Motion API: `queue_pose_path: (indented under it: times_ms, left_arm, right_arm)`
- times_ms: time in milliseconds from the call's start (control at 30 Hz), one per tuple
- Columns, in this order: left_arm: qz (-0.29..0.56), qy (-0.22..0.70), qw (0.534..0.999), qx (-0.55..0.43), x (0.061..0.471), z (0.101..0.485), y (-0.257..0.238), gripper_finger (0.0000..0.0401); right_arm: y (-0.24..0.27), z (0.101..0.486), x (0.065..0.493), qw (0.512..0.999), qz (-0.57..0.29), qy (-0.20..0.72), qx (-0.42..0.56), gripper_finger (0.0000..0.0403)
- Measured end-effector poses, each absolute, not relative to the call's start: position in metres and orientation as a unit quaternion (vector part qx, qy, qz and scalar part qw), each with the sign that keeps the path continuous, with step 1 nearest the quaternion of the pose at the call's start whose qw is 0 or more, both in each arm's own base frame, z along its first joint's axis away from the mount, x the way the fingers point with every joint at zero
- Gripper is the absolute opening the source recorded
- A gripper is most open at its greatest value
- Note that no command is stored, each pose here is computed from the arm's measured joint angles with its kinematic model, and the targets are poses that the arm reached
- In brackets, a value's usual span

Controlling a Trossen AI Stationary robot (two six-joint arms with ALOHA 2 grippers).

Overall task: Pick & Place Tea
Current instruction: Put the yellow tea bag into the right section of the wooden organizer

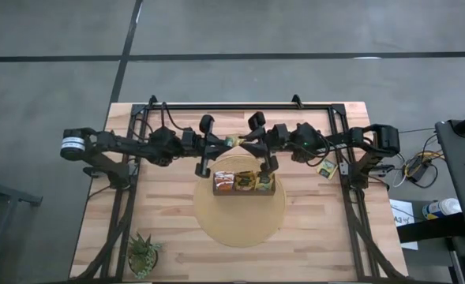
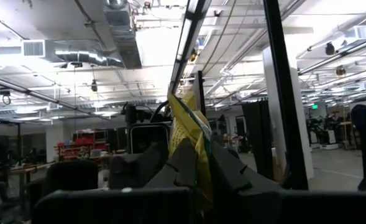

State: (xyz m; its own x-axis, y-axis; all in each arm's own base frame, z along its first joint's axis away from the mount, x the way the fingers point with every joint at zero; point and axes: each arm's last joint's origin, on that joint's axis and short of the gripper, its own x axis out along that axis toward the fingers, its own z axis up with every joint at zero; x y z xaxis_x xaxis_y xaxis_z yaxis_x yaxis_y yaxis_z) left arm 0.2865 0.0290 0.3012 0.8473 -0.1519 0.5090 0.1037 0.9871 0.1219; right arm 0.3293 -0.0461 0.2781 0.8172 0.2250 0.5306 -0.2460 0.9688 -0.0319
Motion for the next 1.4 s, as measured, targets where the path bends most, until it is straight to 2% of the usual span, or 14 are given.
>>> queue_pose_path:
  times_ms: [67, 200, 367, 500, 733, 933, 1067, 1400]
  left_arm:
    - [-0.058, -0.268, 0.961, 0.047, 0.287, 0.301, 0.030, 0.0017]
    - [-0.042, -0.267, 0.961, 0.058, 0.285, 0.301, 0.030, 0.0017]
    - [-0.005, -0.264, 0.961, 0.077, 0.274, 0.299, 0.030, 0.0016]
    - [0.035, -0.288, 0.953, 0.089, 0.256, 0.304, 0.031, 0.0016]
    - [0.038, -0.291, 0.952, 0.084, 0.243, 0.303, 0.029, 0.0016]
    - [0.024, -0.286, 0.955, 0.073, 0.247, 0.303, 0.029, 0.0016]
    - [0.003, -0.278, 0.958, 0.072, 0.252, 0.304, 0.029, 0.0016]
    - [-0.009, -0.275, 0.959, 0.064, 0.254, 0.306, 0.028, 0.0016]
  right_arm:
    - [-0.046, 0.278, 0.329, 0.953, 0.124, -0.276, 0.013, 0.0033]
    - [-0.046, 0.277, 0.327, 0.954, 0.123, -0.274, 0.010, 0.0011]
    - [-0.044, 0.274, 0.314, 0.958, 0.115, -0.264, 0.011, 0.0008]
    - [-0.040, 0.284, 0.293, 0.951, 0.106, -0.291, -0.006, 0.0008]
    - [-0.038, 0.294, 0.273, 0.959, 0.085, -0.269, -0.010, 0.0008]
    - [-0.039, 0.295, 0.281, 0.973, 0.083, -0.216, 0.004, 0.0011]
    - [-0.040, 0.294, 0.288, 0.977, 0.083, -0.198, 0.008, 0.0040]
    - [-0.041, 0.297, 0.294, 0.976, 0.083, -0.199, 0.012, 0.0188]
